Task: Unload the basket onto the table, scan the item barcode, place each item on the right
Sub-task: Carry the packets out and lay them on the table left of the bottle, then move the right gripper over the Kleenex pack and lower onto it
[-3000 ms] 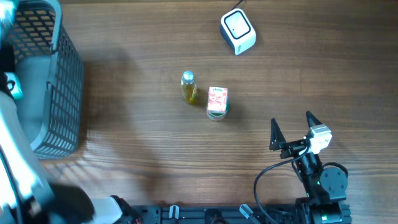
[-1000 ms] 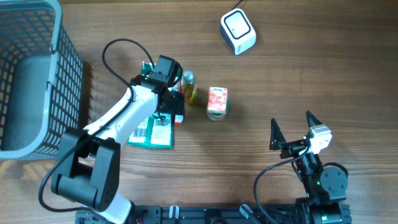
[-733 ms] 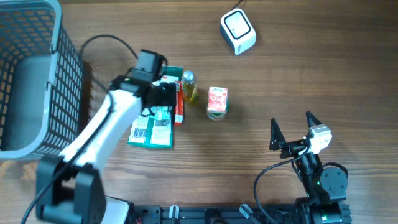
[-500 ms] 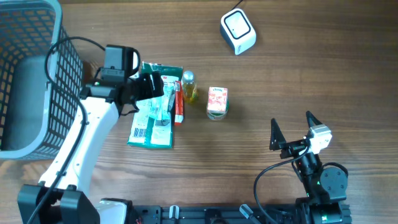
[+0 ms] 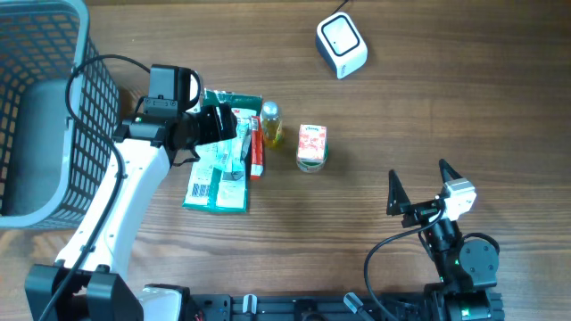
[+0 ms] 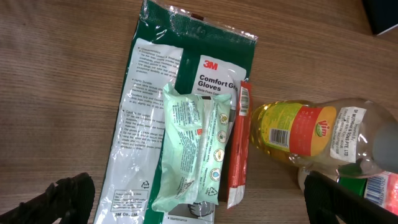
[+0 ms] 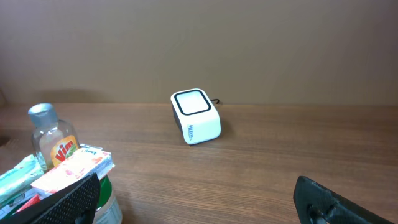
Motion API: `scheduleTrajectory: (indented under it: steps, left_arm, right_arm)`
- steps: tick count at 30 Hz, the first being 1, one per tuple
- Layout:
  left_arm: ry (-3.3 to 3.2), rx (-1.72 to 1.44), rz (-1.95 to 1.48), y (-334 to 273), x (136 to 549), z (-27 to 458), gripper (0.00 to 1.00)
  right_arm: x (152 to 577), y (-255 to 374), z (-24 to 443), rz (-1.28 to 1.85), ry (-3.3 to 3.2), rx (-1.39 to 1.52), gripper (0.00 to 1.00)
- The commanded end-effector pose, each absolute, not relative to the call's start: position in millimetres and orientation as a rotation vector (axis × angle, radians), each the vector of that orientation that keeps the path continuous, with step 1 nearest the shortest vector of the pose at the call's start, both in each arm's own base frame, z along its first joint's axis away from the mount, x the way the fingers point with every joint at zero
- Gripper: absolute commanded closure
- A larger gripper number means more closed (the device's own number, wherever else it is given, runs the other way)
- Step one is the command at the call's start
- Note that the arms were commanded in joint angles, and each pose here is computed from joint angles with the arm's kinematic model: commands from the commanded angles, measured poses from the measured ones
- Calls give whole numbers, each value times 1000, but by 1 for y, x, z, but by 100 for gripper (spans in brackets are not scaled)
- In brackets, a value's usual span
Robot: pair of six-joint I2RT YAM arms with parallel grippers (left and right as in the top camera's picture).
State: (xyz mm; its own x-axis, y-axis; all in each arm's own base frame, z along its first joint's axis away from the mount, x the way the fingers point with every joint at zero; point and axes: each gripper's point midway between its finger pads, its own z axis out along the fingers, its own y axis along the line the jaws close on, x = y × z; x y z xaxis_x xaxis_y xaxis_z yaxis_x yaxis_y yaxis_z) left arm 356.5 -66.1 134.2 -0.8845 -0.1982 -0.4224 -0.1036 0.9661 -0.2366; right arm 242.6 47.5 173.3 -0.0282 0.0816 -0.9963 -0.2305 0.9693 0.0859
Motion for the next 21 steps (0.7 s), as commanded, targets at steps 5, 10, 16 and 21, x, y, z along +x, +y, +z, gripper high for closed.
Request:
scheduleTrajectory:
  steps: [5, 10, 16, 21]
  left_arm:
    - [2647, -236, -309, -67, 359, 139, 0]
    - [2647, -236, -309, -67, 359, 139, 0]
    - [2647, -236, -309, -67, 359, 139, 0]
    - [2647, -236, -309, -67, 359, 139, 0]
  right_arm:
    - [242, 48, 175, 255, 1573, -119, 0]
    - [240, 58, 177, 387, 1576, -82, 0]
    - [230, 67, 189, 499, 1628, -60, 0]
    - [212, 55, 269, 435, 1644, -21, 0]
